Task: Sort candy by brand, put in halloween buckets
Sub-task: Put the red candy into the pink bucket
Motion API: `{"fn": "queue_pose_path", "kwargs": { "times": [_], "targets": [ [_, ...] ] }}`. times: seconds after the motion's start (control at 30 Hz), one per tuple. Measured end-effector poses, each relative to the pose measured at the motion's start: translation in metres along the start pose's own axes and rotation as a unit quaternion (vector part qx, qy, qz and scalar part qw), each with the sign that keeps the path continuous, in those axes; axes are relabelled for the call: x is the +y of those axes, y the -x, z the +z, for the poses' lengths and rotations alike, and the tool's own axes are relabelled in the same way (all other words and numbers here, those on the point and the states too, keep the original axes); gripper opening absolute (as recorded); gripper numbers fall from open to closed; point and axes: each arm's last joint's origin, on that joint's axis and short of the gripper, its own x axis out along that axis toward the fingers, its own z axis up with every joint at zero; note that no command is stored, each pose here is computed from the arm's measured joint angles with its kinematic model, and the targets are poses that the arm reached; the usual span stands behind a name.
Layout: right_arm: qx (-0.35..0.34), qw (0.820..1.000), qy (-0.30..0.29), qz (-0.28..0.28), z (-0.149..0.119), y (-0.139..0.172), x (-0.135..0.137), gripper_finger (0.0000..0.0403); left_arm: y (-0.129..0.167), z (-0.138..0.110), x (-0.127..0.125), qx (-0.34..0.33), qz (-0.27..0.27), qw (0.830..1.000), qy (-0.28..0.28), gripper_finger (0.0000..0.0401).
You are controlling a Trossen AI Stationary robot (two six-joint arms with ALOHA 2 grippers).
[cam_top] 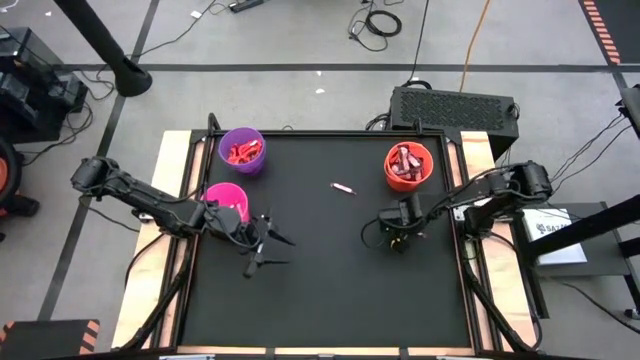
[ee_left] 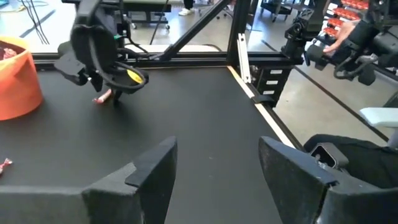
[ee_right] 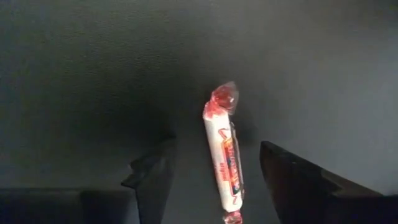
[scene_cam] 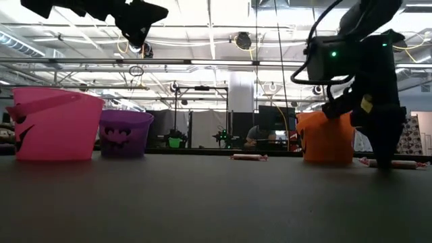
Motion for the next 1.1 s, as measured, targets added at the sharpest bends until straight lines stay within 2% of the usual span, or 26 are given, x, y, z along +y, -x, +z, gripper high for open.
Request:
{"fn": "queue_pose_path", "kwargs": {
  "times": [0.17,0.37,0.5,0.57,0.7,0.77,0.87,1.03,1.1],
  "targets": [
    [0.011,1.000,-0.001,0.010,0.003,-0.001,-0.004,0.0191,0.000,0.000,0.000,0.001,-0.001,1.000,0.001,0.0232],
    [0.002,1.000,0.005,0.024,0.005,-0.001,-0.004,0.0081,0.000,0.000,0.000,0.002,0.000,1.000,0.013,0.0232],
    [-0.031,0.998,0.015,0.048,0.008,0.003,-0.002,0.0016,0.000,-0.003,0.001,0.011,0.025,1.000,0.013,0.0232],
    [-0.072,0.995,0.014,0.065,0.014,0.010,0.002,0.0014,0.000,-0.003,0.002,0.014,0.029,0.999,0.013,0.0232],
    [-0.129,0.984,0.015,0.119,0.019,0.026,0.006,0.0041,0.000,-0.004,0.003,0.017,0.044,0.999,0.012,0.0232],
    [-0.186,0.968,0.019,0.169,0.024,0.039,0.013,0.0048,-0.003,-0.006,0.004,0.017,0.063,0.998,0.012,0.0232],
    [-0.282,0.926,0.047,0.246,0.029,0.060,0.027,0.0047,-0.013,-0.015,0.005,0.031,0.074,0.997,0.017,0.0232],
    [-0.425,0.825,0.113,0.355,0.030,0.093,0.058,0.0036,-0.044,-0.037,0.008,0.017,0.074,0.996,0.052,0.0232],
    [-0.459,0.792,0.134,0.379,0.027,0.100,0.068,0.0034,-0.056,-0.043,0.009,-0.003,0.074,0.995,0.060,0.0232]
  ]
}}
